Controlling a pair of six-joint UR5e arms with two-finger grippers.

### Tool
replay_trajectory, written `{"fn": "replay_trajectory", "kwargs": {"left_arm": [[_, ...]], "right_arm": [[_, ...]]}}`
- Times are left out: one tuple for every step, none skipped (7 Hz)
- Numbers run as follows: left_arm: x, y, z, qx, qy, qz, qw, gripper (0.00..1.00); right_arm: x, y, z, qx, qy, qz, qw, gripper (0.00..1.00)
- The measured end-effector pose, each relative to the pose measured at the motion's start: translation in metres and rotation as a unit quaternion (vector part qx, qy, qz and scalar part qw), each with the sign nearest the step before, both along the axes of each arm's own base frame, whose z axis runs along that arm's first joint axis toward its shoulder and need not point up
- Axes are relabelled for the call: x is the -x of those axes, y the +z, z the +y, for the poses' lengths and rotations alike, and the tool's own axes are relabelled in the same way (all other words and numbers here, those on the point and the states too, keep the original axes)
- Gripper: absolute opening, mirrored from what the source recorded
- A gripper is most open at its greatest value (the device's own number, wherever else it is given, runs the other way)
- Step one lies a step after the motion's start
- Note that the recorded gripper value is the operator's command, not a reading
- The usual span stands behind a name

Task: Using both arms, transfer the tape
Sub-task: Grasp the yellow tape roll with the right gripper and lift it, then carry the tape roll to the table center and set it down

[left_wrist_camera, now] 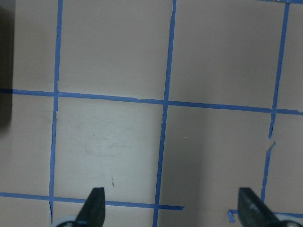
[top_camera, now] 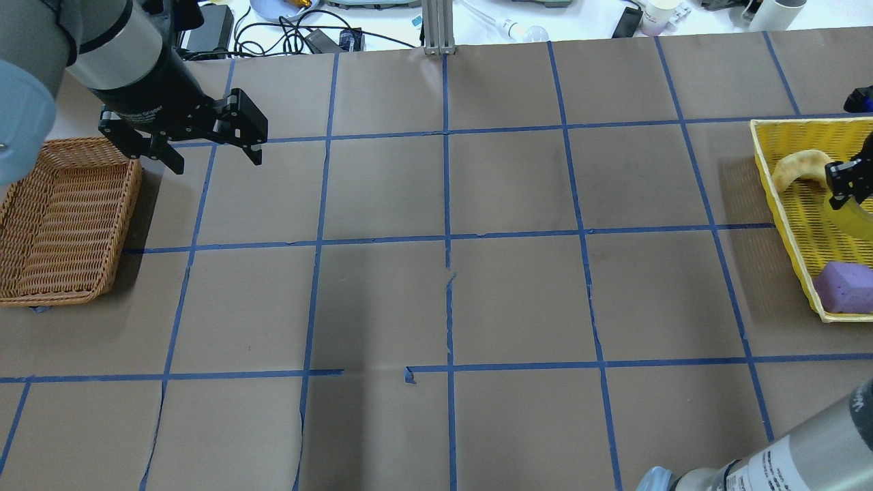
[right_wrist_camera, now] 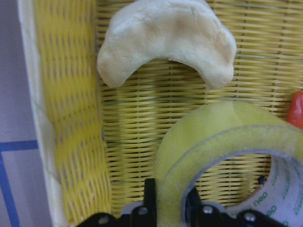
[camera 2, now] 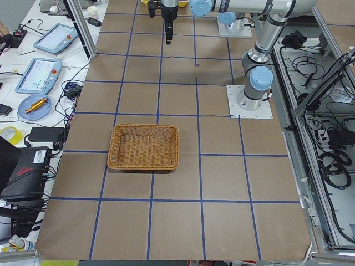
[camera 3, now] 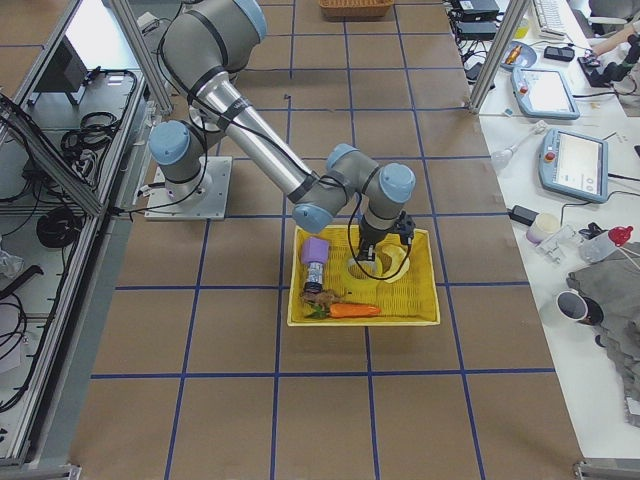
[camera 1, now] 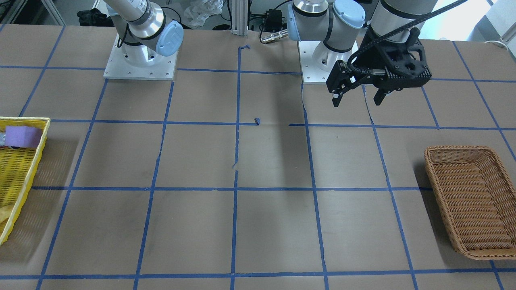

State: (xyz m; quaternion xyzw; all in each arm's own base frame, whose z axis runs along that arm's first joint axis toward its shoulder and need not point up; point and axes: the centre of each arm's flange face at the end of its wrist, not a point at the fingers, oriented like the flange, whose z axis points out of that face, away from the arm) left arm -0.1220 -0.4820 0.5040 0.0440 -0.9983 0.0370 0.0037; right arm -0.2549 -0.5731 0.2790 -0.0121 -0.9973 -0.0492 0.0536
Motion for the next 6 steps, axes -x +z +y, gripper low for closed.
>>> {"fn": "replay_trajectory", "kwargs": {"left_arm": [[0.0,0.0,0.0,0.0,0.0,0.0,1.0,1.0],[0.0,0.0,0.0,0.0,0.0,0.0,1.0,1.0],[0.0,0.0,0.0,0.0,0.0,0.0,1.0,1.0],[0.0,0.0,0.0,0.001,0.0,0.001,1.0,1.0],[0.0,0.0,0.0,0.0,0.0,0.001,1.0,1.0],[0.0,0.0,0.0,0.0,0.0,0.0,1.0,1.0]], "right_arm": [[-0.037,0.036,-0.005,0.016,0.016,0.01,0.9997,0.0],[-0.108,0.068,-0.013,0.031,0.019,0.004,0.9993,0.0],[-0.196,0.082,-0.02,0.047,-0.004,-0.02,0.9987,0.0],[-0.309,0.079,-0.027,0.064,-0.046,-0.047,0.9958,0.0],[-0.412,0.061,-0.027,0.074,-0.068,-0.063,0.9929,0.0],[-0.491,0.037,-0.02,0.075,-0.076,-0.071,0.9917,0.0]]}}
